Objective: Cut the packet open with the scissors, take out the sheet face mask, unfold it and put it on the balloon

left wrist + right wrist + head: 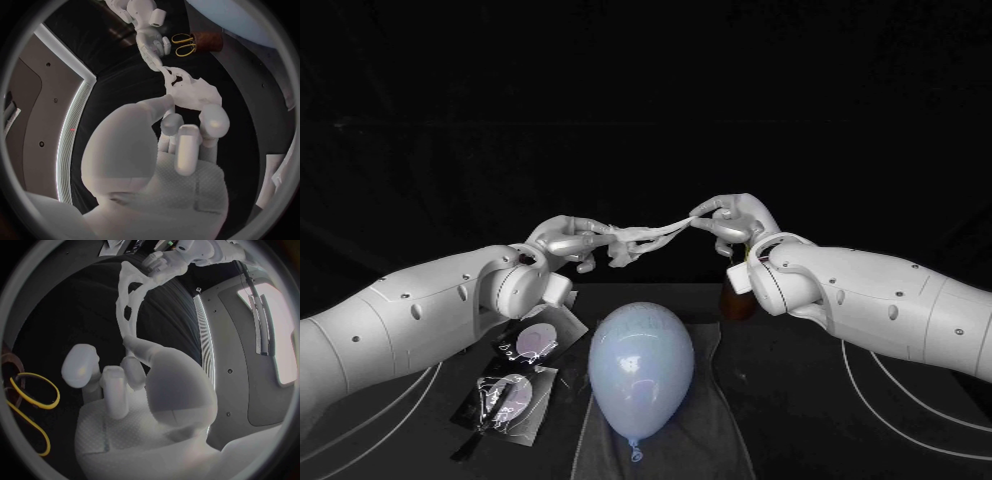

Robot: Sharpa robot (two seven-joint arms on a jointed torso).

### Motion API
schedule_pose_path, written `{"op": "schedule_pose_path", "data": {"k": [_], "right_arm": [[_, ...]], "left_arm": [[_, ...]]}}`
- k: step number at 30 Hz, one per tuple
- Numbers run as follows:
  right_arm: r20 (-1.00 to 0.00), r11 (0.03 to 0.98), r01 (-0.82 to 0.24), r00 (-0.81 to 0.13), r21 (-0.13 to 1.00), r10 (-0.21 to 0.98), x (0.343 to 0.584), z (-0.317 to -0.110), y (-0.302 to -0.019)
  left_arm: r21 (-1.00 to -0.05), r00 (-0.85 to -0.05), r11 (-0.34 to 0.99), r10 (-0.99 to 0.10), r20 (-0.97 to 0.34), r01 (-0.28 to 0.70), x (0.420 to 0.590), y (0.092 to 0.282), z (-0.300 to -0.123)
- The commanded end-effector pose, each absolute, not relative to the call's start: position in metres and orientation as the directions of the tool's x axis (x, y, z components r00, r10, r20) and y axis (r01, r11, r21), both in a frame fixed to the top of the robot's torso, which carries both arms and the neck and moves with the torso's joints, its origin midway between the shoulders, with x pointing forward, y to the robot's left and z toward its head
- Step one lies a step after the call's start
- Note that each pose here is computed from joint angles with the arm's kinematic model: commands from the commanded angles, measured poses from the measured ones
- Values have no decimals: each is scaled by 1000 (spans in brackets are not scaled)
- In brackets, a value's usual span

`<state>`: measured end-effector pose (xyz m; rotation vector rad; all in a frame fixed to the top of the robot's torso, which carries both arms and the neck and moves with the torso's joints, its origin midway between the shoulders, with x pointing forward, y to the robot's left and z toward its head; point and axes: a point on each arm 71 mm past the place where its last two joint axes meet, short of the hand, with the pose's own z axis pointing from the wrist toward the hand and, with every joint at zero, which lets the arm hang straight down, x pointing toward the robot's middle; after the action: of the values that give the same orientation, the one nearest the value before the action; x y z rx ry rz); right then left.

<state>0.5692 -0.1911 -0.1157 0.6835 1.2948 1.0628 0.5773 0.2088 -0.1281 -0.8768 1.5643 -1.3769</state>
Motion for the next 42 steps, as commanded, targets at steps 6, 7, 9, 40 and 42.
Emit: {"op": "schedule_pose_path", "data": {"k": [6,7,9,40,42], "right_arm": [[-565,545,-192,-63,816,823,579,-125,-200],[-581,563,-176,-75,808,810,580,-128,-200],[-597,580,-163,-90,798,797,580,-132,-200],[-486,446,-211,-212,870,848,546,-138,-181],[-460,416,-216,-224,883,859,541,-135,-180]], "left_arm": [[-942,-406,251,-855,-323,222,573,203,-105],[-937,-406,254,-851,-335,239,572,202,-102],[-933,-408,255,-847,-342,255,571,201,-98],[-906,-406,313,-817,-410,285,562,208,-74],[-912,-407,307,-822,-399,273,561,209,-74]]}}
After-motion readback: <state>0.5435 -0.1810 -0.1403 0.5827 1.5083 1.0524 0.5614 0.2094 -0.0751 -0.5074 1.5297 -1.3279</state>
